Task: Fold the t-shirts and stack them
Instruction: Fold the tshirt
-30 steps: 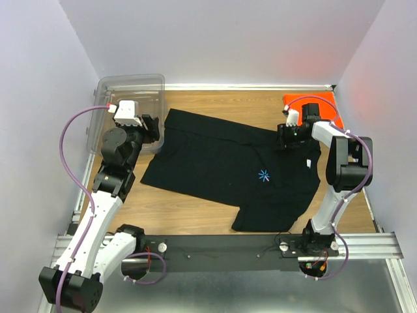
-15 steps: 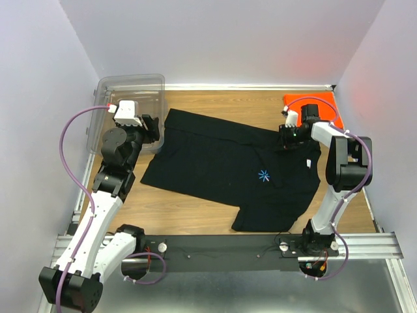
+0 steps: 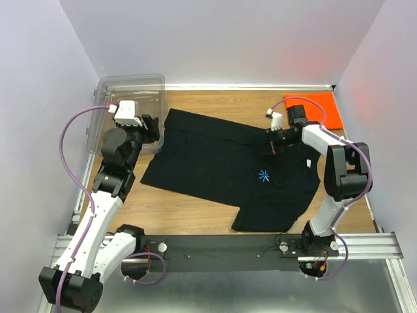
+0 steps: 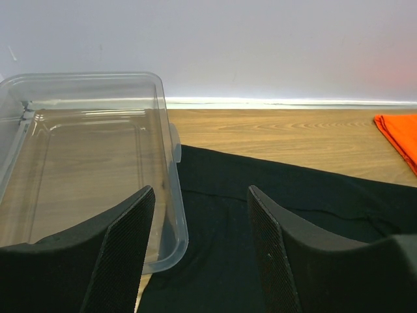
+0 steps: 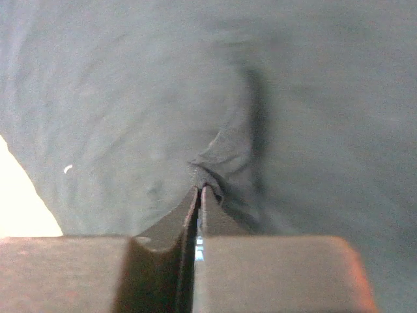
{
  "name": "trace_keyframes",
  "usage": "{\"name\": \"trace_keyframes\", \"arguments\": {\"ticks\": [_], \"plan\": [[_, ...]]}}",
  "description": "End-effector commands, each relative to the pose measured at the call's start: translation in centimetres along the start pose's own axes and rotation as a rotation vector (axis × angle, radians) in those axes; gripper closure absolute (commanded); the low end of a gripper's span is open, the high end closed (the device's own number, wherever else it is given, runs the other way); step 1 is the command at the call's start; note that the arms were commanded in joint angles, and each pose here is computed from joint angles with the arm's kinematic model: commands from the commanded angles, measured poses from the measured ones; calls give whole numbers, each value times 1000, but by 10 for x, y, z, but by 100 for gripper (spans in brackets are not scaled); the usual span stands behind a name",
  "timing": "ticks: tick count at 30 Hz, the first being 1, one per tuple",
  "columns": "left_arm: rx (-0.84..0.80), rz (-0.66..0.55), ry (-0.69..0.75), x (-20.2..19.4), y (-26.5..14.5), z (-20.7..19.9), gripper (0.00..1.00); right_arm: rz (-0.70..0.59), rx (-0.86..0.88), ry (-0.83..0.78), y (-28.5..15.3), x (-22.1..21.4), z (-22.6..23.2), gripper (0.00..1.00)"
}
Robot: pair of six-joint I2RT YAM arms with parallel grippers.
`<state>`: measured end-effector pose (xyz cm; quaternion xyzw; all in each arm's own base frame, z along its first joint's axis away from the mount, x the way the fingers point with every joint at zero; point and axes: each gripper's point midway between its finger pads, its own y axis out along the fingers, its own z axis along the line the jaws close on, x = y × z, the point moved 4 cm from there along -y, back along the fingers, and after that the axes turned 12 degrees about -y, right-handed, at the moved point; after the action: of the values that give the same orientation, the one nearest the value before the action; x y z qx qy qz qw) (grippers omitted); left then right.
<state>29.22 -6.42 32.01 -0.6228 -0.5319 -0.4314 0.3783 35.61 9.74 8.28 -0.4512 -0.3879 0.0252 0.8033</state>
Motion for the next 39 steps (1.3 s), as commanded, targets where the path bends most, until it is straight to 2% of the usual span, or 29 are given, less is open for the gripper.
{"name": "trace_keyframes", "arguments": {"ticks": [1, 2, 5, 7, 9, 12, 15, 19, 24, 28, 39], "plan": [[-1, 12, 11, -4, 1, 2, 33, 74, 159, -100, 6, -11, 49, 84], [-1, 13, 11, -5, 1, 2, 33, 122, 205, -112, 8, -19, 64, 79], [1, 14, 11, -5, 2, 2, 33, 151, 304, -170, 6, -22, 88, 71], [5, 16, 13, -6, 2, 3, 33, 117, 343, -176, 0, -14, 96, 56], [7, 15, 13, -6, 2, 3, 33, 85, 365, -197, -6, -4, 101, 48], [15, 17, 15, -6, 3, 5, 33, 34, 367, -225, -15, 15, 104, 48], [23, 16, 17, -7, 2, 6, 33, 101, 115, -284, -18, 19, 71, 48], [19, 19, 15, -7, 3, 6, 33, 143, -40, -370, -19, 16, 48, 46], [19, 27, 16, -9, 4, 6, 33, 229, -106, -442, 4, 4, 57, 45], [29, 27, 18, -10, 4, 7, 33, 249, -222, -446, 16, 6, 51, 43], [20, 29, 16, -10, 4, 6, 33, 342, -395, -503, 36, -5, 39, 44]]}}
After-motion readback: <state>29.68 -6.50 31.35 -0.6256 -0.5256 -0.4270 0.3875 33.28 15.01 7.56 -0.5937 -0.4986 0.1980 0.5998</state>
